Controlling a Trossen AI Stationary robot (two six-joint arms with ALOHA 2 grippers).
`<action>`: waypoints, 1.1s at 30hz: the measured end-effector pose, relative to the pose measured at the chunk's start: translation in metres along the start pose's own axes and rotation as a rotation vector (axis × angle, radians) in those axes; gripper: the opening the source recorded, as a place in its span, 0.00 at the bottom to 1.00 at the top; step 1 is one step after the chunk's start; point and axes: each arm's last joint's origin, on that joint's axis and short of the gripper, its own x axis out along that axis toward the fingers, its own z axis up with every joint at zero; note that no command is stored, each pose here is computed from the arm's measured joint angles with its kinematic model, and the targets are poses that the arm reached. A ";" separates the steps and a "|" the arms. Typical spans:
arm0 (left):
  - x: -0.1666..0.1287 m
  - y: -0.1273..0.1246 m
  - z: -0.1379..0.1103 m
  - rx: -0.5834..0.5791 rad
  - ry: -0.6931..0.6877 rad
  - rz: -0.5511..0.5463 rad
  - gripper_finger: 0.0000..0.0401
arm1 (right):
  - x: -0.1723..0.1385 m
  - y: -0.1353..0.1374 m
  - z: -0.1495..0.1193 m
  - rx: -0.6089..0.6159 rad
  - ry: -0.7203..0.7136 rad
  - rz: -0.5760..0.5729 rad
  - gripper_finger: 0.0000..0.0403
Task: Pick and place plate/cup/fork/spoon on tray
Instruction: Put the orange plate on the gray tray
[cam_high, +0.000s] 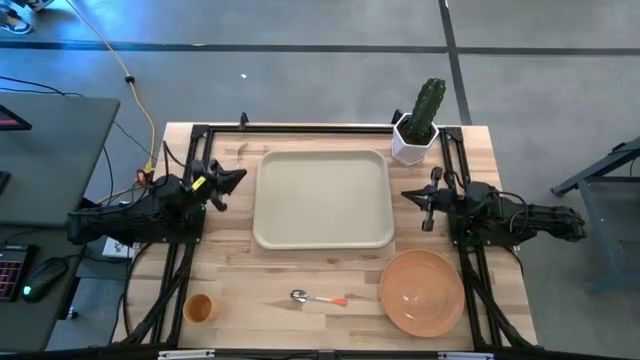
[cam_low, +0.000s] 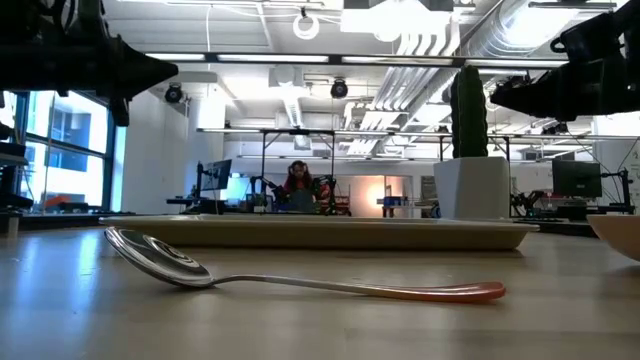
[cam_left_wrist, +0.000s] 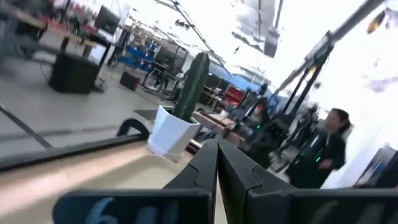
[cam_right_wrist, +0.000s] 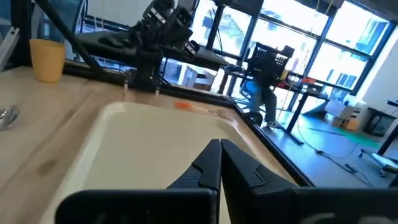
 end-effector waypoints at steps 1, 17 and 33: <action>0.000 0.000 0.001 -0.015 -0.010 0.008 0.01 | 0.000 0.000 0.000 0.004 -0.001 0.003 0.00; 0.020 -0.009 0.013 -0.202 0.005 0.129 0.01 | -0.002 -0.018 0.008 1.117 -0.239 -0.460 0.00; 0.058 -0.004 0.045 0.047 0.138 0.293 0.26 | 0.013 -0.019 0.010 1.460 -0.295 -0.424 0.00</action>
